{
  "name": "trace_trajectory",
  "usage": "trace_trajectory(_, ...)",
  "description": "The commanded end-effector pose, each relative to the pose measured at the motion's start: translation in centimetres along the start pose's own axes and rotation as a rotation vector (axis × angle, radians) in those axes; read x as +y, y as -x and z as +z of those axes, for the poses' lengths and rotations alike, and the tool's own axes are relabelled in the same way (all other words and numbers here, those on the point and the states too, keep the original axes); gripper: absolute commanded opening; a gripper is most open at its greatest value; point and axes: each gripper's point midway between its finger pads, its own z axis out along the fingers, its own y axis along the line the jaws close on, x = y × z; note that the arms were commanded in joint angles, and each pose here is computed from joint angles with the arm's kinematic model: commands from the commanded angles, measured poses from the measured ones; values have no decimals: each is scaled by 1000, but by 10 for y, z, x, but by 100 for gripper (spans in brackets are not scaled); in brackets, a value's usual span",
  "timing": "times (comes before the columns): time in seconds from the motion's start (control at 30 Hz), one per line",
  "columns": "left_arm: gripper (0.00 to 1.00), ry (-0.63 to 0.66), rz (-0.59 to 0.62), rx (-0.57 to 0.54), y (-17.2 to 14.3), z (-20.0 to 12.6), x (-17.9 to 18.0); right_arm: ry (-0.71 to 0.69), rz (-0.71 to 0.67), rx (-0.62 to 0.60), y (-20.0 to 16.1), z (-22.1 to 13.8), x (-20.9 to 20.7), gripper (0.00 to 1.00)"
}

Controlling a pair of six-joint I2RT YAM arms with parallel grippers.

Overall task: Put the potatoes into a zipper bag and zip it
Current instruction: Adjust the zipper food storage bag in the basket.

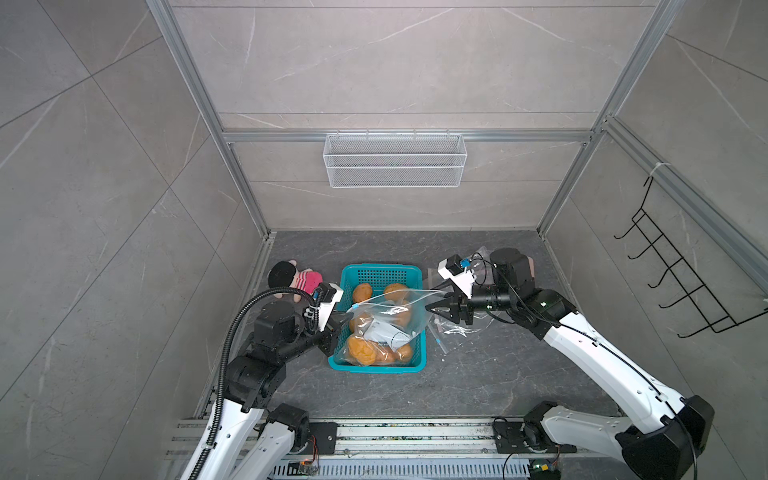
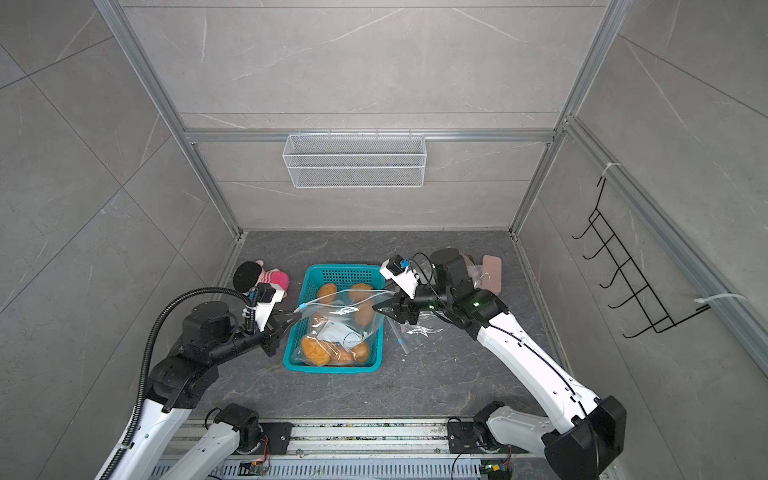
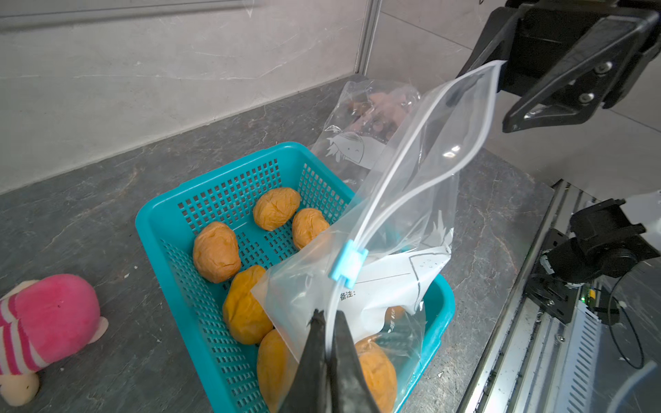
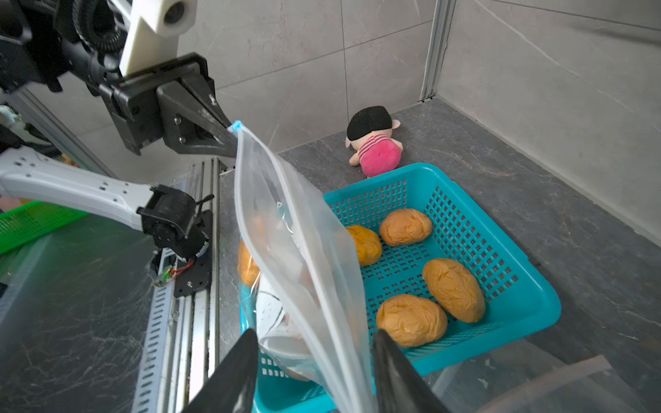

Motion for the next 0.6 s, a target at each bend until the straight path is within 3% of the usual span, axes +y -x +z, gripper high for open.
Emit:
trace_trajectory(0.0, 0, -84, 54, -90, 26, -13, -20, 19, -74, -104, 49, -29, 23, 65)
trace_trajectory(0.07, 0, -142, 78, -99, 26, -15, -31, 46, -124, -99, 63, -39, 38, 70)
trace_trajectory(0.27, 0, -221, 92, -120, 28, -20, -45, 122, -271, -140, 97, -42, 62, 66)
trace_trajectory(0.4, 0, -254, 103, -128, 31, -24, -52, 220, -375, -126, 107, -11, 86, 64)
trace_trajectory(0.57, 0, -274, 113, -133, 35, -29, -57, 286, -408, -27, 110, 33, 97, 64)
